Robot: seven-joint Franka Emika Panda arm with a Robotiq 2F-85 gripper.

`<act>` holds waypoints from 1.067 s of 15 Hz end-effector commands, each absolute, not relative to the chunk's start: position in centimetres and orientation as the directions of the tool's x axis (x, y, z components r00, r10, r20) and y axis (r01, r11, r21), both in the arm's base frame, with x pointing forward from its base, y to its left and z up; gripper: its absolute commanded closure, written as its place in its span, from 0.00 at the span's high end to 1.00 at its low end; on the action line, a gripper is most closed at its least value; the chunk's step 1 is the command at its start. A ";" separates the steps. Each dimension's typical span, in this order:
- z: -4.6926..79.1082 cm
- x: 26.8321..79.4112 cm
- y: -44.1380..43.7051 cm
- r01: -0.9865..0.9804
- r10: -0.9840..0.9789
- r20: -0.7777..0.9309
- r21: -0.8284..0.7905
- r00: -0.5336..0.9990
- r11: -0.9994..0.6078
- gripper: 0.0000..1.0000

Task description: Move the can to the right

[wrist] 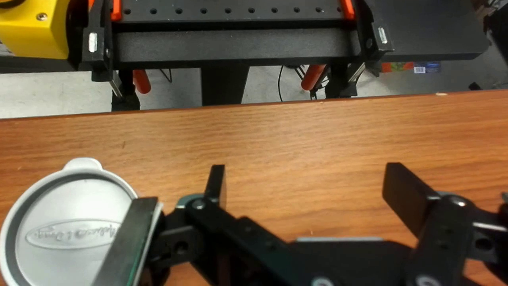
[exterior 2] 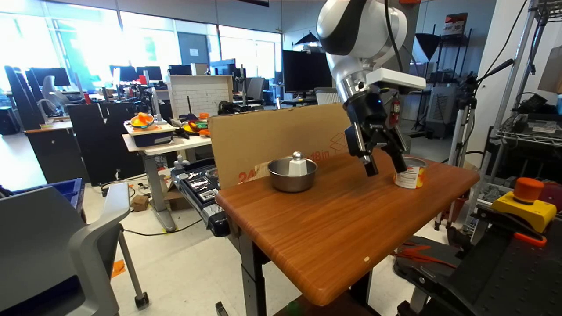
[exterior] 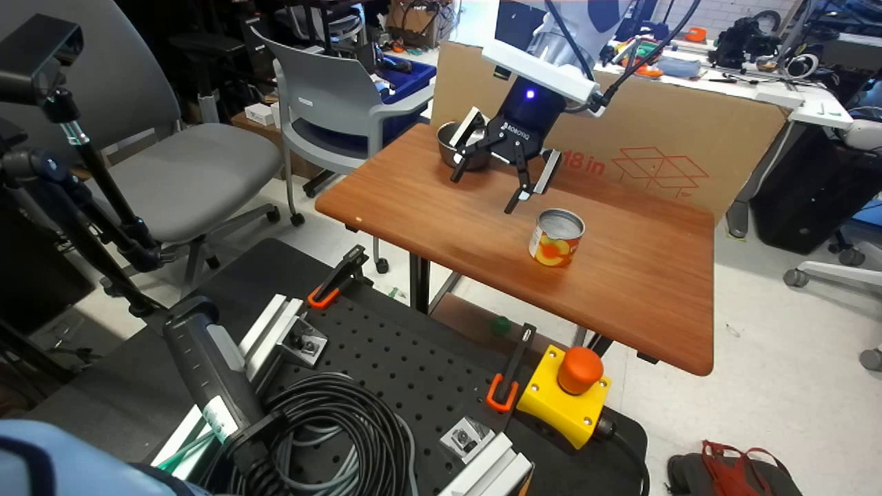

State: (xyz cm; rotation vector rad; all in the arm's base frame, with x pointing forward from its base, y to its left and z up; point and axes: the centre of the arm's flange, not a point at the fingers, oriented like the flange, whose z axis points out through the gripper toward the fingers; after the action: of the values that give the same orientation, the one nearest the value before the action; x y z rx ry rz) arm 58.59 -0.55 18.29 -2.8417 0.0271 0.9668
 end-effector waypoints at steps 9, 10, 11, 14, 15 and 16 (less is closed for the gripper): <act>18.0 58.0 -10.7 -0.227 -0.132 -0.613 -0.080 0.779 -0.970 1.00; 17.8 57.8 -12.7 -0.262 -0.174 -0.612 -0.056 0.772 -0.964 1.00; 17.7 57.6 -14.7 -0.298 -0.214 -0.607 -0.039 0.765 -0.954 1.00; 17.7 56.9 -20.0 -0.388 -0.318 -0.592 0.010 0.741 -0.922 1.00; 17.8 56.6 -21.0 -0.404 -0.339 -0.587 0.021 0.735 -0.914 1.00; 18.0 56.4 -21.5 -0.412 -0.351 -0.581 0.030 0.734 -0.911 1.00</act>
State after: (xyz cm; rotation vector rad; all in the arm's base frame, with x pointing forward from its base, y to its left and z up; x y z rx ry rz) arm 55.99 -19.85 18.01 -2.8071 0.5479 0.9309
